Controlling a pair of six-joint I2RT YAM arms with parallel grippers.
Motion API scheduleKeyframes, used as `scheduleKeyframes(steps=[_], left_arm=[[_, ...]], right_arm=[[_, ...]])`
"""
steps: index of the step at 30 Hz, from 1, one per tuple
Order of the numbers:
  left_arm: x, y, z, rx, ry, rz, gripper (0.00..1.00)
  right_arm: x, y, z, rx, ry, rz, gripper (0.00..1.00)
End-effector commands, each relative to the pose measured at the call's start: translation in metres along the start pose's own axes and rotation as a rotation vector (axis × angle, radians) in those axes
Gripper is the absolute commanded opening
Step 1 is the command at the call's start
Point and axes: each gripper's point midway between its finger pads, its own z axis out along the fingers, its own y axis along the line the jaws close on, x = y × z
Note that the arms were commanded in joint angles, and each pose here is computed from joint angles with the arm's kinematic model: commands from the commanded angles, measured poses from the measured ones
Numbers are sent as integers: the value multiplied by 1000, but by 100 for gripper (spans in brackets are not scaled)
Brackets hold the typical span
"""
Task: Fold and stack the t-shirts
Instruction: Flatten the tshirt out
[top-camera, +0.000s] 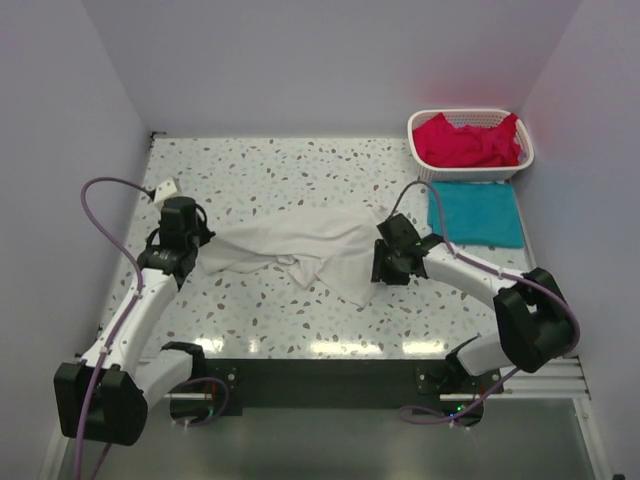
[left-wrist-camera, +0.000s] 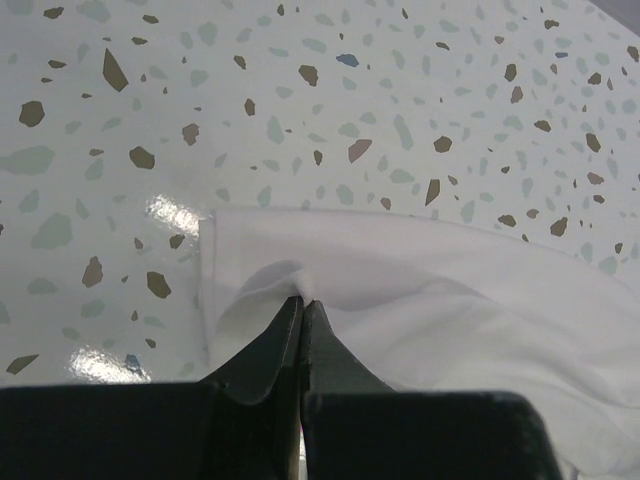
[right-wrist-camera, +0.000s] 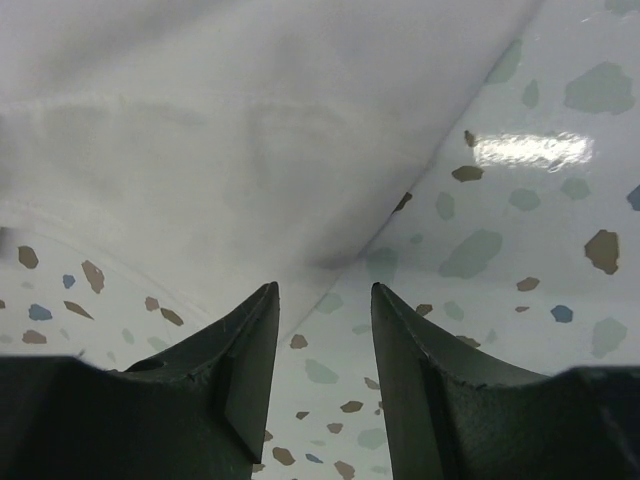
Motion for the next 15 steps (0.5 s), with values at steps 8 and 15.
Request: scheduleKeyframes(steps=[8,15], left_arm=[[-17,5,-6,-27,-54,2,0],[-19,5,-8,-24,-58,-2,0]], right_arm=[[31,6,6,151,9,-9,45],[47,19,11,145,32,-22,45]])
